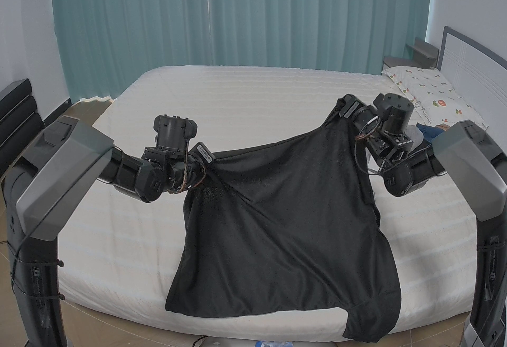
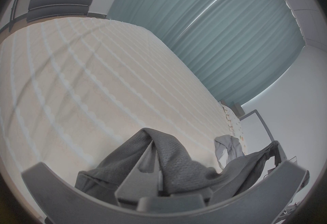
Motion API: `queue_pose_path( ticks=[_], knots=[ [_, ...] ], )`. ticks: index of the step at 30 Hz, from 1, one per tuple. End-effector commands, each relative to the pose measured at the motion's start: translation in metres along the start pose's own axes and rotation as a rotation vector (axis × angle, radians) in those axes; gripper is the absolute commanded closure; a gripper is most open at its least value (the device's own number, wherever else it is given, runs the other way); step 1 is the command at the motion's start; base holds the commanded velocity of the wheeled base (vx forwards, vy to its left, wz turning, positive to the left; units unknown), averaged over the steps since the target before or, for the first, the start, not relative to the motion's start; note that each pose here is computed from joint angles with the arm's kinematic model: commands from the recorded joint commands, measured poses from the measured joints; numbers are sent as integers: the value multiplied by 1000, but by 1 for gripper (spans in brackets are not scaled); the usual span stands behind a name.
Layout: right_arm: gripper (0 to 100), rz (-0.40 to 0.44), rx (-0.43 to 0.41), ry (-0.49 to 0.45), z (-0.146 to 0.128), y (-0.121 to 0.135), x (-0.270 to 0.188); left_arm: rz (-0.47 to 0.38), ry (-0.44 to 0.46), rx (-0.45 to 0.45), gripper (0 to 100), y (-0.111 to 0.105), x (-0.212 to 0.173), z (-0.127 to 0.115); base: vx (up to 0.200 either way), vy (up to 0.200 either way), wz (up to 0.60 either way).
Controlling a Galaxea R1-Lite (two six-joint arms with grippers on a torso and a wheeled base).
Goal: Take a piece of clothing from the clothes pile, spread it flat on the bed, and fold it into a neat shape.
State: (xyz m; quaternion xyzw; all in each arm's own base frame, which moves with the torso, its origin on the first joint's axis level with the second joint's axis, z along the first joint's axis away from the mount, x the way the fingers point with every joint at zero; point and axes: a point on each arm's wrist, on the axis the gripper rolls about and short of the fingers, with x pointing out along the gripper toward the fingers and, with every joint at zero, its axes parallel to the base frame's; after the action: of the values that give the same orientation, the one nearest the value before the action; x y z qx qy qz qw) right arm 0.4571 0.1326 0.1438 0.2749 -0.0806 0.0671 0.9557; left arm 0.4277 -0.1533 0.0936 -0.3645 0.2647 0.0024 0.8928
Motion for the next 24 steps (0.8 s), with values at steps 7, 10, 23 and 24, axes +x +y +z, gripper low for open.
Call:
queue_pose_path(
  ticks=[7, 10, 23, 24],
  knots=[
    [0, -119, -28, 118, -81, -51, 6, 85, 24, -2, 0, 34, 44, -41, 0, 0, 0],
    [0, -144, -45, 164, -102, -63, 2, 106, 26, -5, 0, 41, 54, -48, 0, 0, 0],
    [0, -180, -140, 319, -107, -92, -28, 272, -26, 15, 0, 68, 64, -54, 0, 0, 0],
    [0, -176, -140, 325, -106, -93, -28, 275, -24, 15, 0, 68, 64, -54, 0, 0, 0]
  ],
)
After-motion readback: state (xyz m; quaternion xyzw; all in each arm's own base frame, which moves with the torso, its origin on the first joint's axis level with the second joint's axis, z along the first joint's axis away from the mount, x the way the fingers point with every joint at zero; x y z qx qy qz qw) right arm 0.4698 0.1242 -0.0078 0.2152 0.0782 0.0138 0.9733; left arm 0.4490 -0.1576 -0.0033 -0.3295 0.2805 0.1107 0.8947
